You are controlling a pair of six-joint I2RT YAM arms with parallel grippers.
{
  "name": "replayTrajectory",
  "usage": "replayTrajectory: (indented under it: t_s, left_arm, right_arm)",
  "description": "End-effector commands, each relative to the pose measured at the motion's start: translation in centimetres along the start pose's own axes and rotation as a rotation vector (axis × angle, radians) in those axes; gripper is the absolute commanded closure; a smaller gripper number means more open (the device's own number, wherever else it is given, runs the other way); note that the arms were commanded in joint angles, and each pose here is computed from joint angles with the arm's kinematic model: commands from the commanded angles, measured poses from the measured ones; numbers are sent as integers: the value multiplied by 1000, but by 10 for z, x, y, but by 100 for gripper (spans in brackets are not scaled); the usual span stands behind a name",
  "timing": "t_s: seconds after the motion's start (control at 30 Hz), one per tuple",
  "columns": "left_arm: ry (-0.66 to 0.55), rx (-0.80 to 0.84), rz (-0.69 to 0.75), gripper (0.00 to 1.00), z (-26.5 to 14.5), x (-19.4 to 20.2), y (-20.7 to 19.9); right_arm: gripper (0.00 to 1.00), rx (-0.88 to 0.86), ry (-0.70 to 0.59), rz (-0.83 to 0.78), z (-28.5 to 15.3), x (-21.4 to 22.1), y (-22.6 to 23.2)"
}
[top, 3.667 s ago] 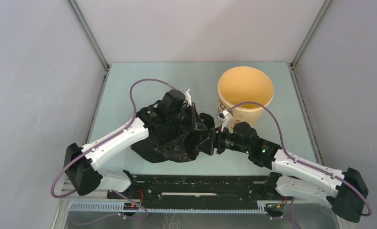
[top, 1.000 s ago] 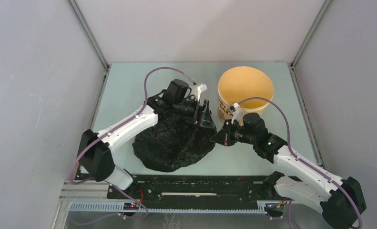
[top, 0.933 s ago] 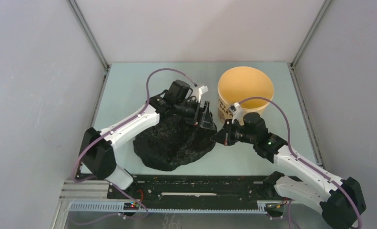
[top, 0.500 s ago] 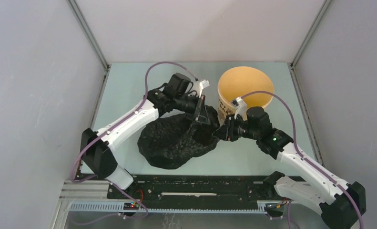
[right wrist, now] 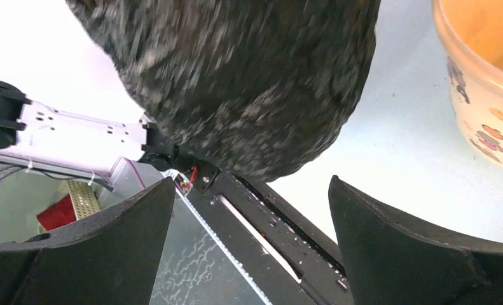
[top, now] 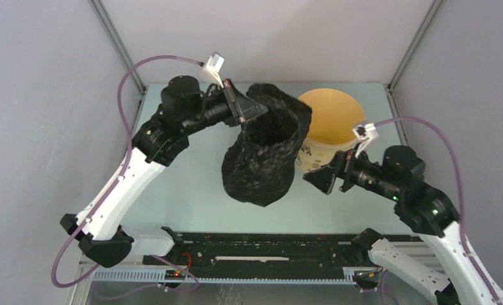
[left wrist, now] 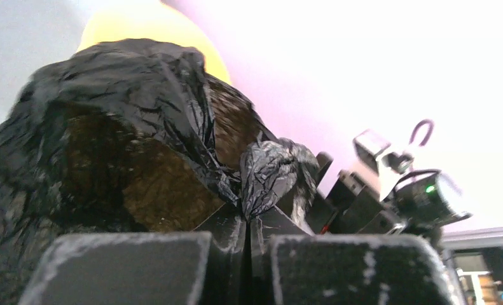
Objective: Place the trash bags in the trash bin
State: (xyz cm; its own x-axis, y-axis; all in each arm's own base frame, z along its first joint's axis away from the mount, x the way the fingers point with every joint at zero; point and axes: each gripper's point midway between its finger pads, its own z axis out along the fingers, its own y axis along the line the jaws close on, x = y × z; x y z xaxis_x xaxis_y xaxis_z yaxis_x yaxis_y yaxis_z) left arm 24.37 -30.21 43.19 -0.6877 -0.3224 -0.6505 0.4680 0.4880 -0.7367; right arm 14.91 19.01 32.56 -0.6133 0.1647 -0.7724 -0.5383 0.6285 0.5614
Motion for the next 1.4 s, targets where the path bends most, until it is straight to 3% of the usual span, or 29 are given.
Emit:
replayTrajectory:
  t_s: [0.0, 0.17, 0.37, 0.53, 0.83, 1.1, 1.37]
  left_arm:
    - [-249, 191, -83, 100, -19, -68, -65]
    - [-362, 280, -145, 100, -28, -106, -101]
    - [-472, 293, -226, 100, -18, -129, -132]
    - [-438, 343, -267, 100, 0, -133, -159]
    - [-291, 859, -349, 100, 23, -136, -254]
    - [-234, 1014, -351, 100, 26, -126, -262]
    - [-159, 1072, -398, 100, 42, -115, -256]
  right_arm:
    - [0, 38, -51, 43, -33, -17, 12]
    - [0, -31, -152, -25, -57, -46, 39]
    - [0, -23, -274, -31, -42, -91, 50]
    - [0, 56, -385, -135, -28, -126, 58]
    - [0, 341, -535, -223, -28, -177, 35]
    - [3, 575, -631, -379, -71, -210, 2]
    - [4, 676, -638, -387, -93, -208, -29]
